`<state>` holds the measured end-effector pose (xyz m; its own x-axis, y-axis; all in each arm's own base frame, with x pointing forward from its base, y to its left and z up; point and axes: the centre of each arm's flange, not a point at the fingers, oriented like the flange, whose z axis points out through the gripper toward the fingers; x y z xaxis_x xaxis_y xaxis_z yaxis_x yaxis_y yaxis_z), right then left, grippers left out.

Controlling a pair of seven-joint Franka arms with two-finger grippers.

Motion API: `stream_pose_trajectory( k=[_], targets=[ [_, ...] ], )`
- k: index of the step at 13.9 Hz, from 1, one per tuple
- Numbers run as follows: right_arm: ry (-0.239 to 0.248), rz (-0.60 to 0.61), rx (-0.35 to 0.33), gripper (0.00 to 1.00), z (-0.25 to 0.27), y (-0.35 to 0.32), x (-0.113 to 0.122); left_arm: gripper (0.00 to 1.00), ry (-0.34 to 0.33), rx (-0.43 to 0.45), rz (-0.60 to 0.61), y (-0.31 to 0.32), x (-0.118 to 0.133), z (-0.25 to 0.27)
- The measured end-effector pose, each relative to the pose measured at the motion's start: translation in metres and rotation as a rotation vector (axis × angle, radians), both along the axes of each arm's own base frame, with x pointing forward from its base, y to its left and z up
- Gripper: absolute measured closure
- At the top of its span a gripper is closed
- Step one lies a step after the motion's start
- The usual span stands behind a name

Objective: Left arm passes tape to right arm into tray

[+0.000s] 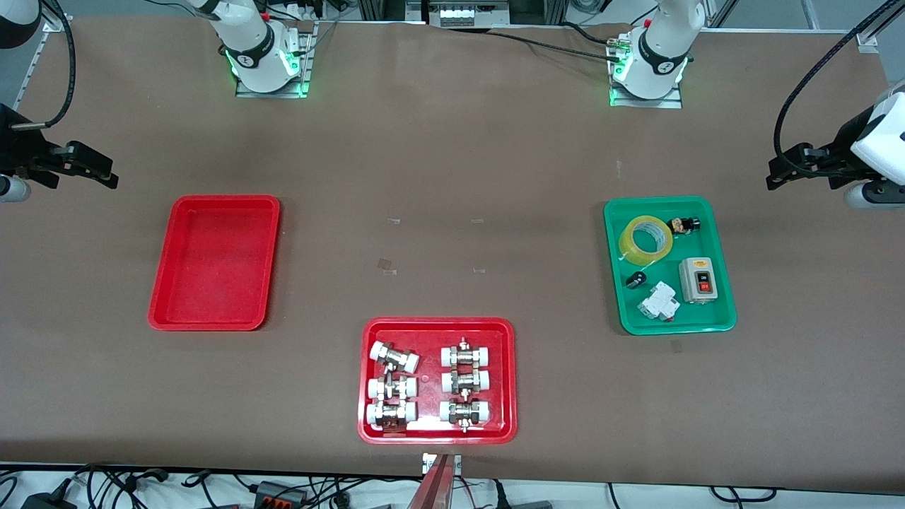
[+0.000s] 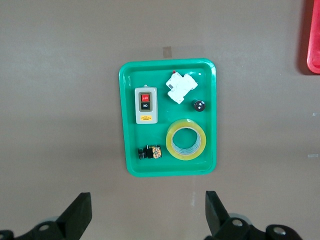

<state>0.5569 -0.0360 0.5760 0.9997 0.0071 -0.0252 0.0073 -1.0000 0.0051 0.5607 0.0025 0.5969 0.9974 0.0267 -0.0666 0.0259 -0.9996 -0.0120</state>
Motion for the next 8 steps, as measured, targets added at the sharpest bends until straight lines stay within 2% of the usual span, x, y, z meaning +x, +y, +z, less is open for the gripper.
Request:
stream_pose_trajectory(
  k=[8],
  targets=[
    [-0.008,0.002,0.000,0.00,0.0042,0.0014,-0.0018,0.00,0.000,-0.001,-0.003,-0.0017,0.0000,0.0000]
  ],
)
